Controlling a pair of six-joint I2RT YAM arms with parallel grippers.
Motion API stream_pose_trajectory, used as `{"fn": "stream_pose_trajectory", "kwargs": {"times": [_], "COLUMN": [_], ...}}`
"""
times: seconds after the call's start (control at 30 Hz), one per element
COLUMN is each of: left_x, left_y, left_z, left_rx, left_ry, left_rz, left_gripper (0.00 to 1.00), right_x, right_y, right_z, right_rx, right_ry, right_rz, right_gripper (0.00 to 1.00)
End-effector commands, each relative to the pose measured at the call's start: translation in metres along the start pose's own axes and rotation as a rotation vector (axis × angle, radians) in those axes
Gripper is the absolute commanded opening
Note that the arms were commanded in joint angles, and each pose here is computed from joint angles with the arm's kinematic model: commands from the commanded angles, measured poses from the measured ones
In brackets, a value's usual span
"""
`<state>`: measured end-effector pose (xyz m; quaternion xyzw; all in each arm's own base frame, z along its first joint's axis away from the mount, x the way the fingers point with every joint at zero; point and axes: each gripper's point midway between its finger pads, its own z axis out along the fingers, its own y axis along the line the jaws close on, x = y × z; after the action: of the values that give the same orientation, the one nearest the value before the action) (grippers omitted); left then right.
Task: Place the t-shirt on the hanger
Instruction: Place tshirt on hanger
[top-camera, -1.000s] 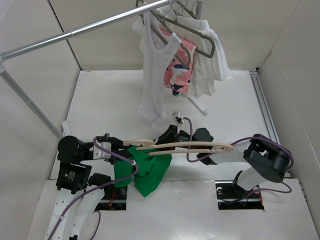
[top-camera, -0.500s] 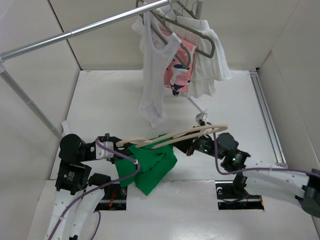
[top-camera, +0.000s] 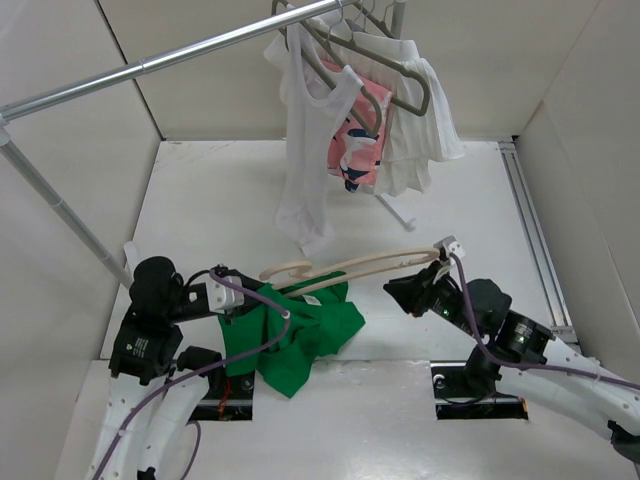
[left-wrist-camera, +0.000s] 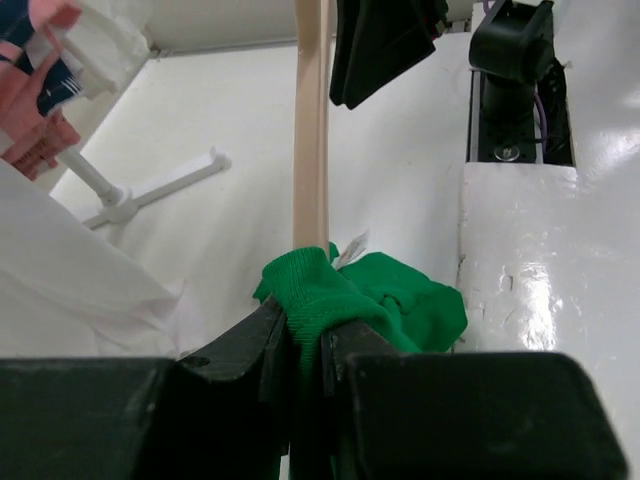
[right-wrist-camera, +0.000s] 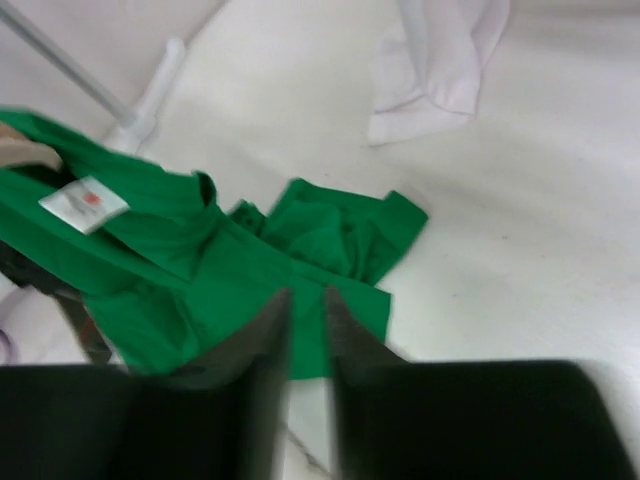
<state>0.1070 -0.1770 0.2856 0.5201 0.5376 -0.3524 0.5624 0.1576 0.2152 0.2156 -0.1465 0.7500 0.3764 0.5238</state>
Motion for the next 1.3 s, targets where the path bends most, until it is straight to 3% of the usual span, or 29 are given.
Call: {"fn": "stream_pose_trajectory", "kwargs": {"times": [0.0, 0.07, 0.23, 0.27, 0.3, 0.47, 0.57, 0.7, 0.73, 0.83, 1.07, 1.27], "left_x": [-0.038, -0.043, -0.025, -0.021, -0.022, -0.008, 0.004, 0.005, 0.004, 0.002, -0.001, 0.001], "left_y": [-0.007, -0.012, -0.002, 0.006, 0.01, 0.024, 0.027, 0.03, 0.031, 0.029, 0.021, 0.022], "left_z": [-0.003, -0.002, 0.0, 0.0, -0.001, 0.001, 0.002, 0.002, 0.002, 0.002, 0.0, 0.0], "left_rx": [0.014, 0.041, 0.011, -0.015, -0.025, -0.066, -0.057, -0.056, -0.055, -0.026, -0.009, -0.009], "left_ry": [-0.127, -0.159, -0.07, -0.045, -0.033, 0.031, 0.069, 0.088, 0.088, 0.093, 0.084, 0.084], "left_rz": [0.067, 0.053, 0.009, 0.033, 0.036, 0.025, 0.044, 0.071, 0.085, 0.1, 0.113, 0.103], "left_gripper": [0.0, 0.0, 0.0, 0.0, 0.0, 0.0, 0.0, 0.0, 0.0, 0.0, 0.0, 0.0], "right_x": [-0.009, -0.021, -0.059, -0.059, -0.036, -0.102, -0.151, -0.167, -0.157, -0.15, -0.16, -0.119], "right_y": [0.003, 0.014, 0.018, 0.011, -0.008, -0.02, -0.001, 0.062, 0.086, 0.114, 0.13, 0.127], "right_z": [0.001, 0.003, -0.027, -0.031, -0.04, -0.107, -0.128, -0.083, -0.071, -0.019, 0.031, 0.075], "right_rx": [-0.024, -0.092, -0.106, -0.062, 0.017, 0.147, 0.108, -0.172, -0.309, -0.454, -0.516, -0.581], "right_ry": [-0.071, -0.157, -0.262, -0.235, -0.11, -0.112, -0.185, -0.134, -0.094, 0.039, 0.075, 0.21], "right_rz": [0.019, 0.045, -0.105, -0.14, -0.182, -0.416, -0.575, -0.803, -0.839, -0.943, -1.084, -1.074], "right_gripper": [0.41, 0.62, 0.8, 0.8, 0.81, 0.82, 0.82, 0.8, 0.8, 0.82, 0.86, 0.85]}}
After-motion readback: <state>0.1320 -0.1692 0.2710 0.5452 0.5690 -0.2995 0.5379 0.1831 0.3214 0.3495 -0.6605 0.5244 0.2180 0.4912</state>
